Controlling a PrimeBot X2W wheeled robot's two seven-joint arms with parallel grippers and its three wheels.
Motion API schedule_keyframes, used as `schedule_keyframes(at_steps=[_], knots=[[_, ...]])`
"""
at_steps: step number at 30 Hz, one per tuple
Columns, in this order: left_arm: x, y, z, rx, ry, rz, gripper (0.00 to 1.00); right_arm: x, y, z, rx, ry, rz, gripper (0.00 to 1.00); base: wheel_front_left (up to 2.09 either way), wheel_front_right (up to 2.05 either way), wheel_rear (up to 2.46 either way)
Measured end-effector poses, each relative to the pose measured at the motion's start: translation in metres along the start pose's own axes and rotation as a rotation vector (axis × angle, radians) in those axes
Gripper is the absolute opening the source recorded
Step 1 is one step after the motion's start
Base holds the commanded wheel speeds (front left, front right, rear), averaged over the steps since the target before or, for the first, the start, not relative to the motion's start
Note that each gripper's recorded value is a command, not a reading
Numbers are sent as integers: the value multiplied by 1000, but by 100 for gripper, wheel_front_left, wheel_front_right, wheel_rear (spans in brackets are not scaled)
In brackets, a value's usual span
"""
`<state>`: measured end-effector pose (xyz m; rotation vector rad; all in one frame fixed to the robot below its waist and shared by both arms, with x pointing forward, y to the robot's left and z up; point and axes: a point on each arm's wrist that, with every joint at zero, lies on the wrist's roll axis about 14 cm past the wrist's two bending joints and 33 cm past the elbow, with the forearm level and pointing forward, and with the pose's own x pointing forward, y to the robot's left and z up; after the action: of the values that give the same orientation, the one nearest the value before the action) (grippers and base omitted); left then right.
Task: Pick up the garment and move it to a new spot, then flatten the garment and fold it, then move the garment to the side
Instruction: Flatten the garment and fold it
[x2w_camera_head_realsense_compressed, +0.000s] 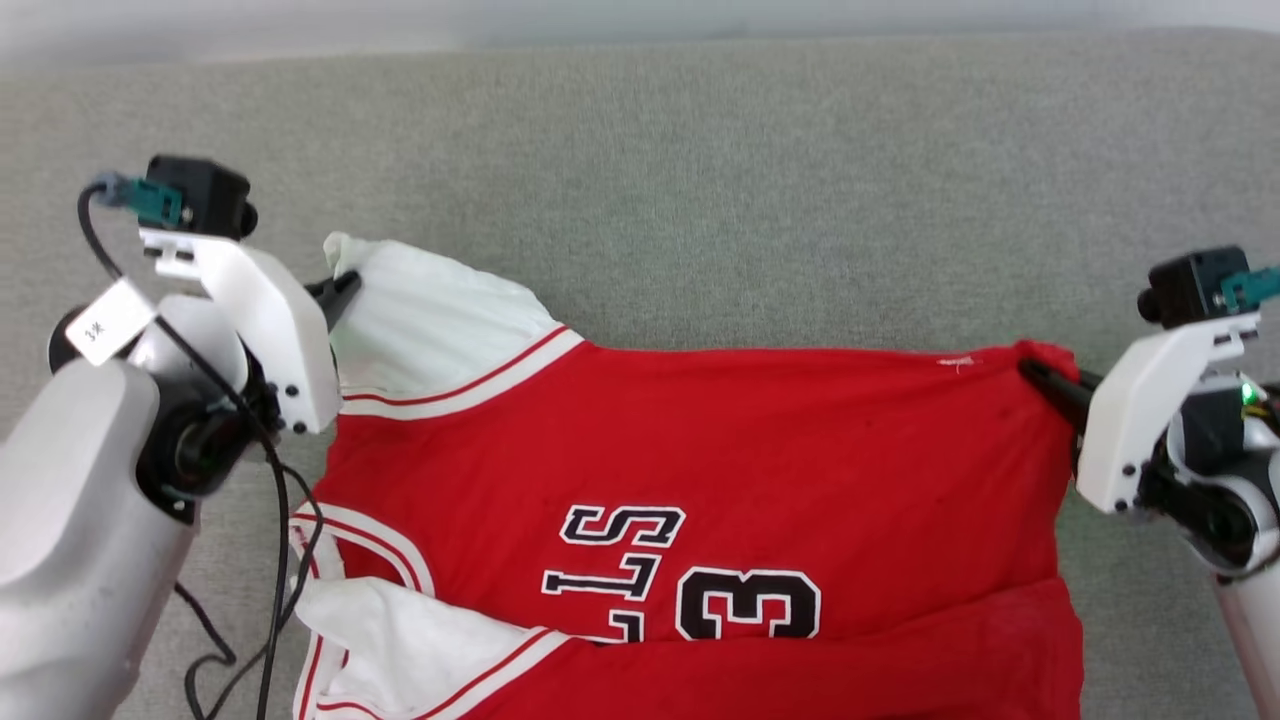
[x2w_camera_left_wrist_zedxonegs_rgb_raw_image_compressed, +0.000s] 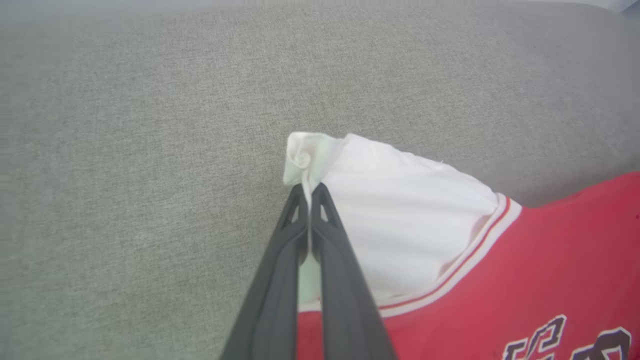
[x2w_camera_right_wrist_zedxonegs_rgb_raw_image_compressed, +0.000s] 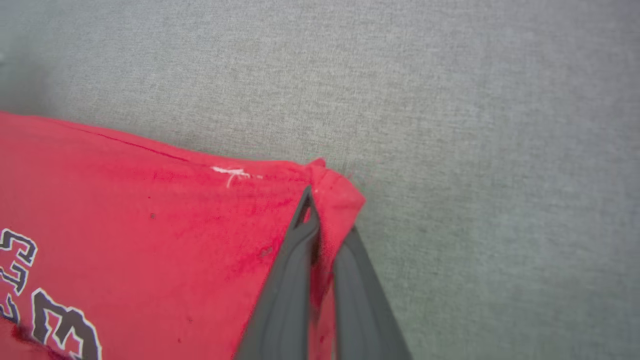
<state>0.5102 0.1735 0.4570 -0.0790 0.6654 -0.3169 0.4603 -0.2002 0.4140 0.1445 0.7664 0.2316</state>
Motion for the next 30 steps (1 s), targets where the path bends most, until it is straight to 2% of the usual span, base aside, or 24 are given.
schedule_keyframes(at_steps=[5, 12, 22, 30], knots=[[-27, 2, -6, -25, -56, 24, 0, -24, 3, -6, 9, -47, -8, 0, 0, 0, 0], [-68, 4, -53, -118, -64, 69, 0, -52, 17, -47, 72, -34, 3, 0, 0, 0, 0], [-111, -7, -141, -270, 35, 111, 0, -74, 22, -101, 189, 0, -8, 0, 0, 0, 0], [-119, -22, -189, -372, 110, 113, 0, -78, 23, -133, 273, 25, -27, 0, 0, 0, 0]])
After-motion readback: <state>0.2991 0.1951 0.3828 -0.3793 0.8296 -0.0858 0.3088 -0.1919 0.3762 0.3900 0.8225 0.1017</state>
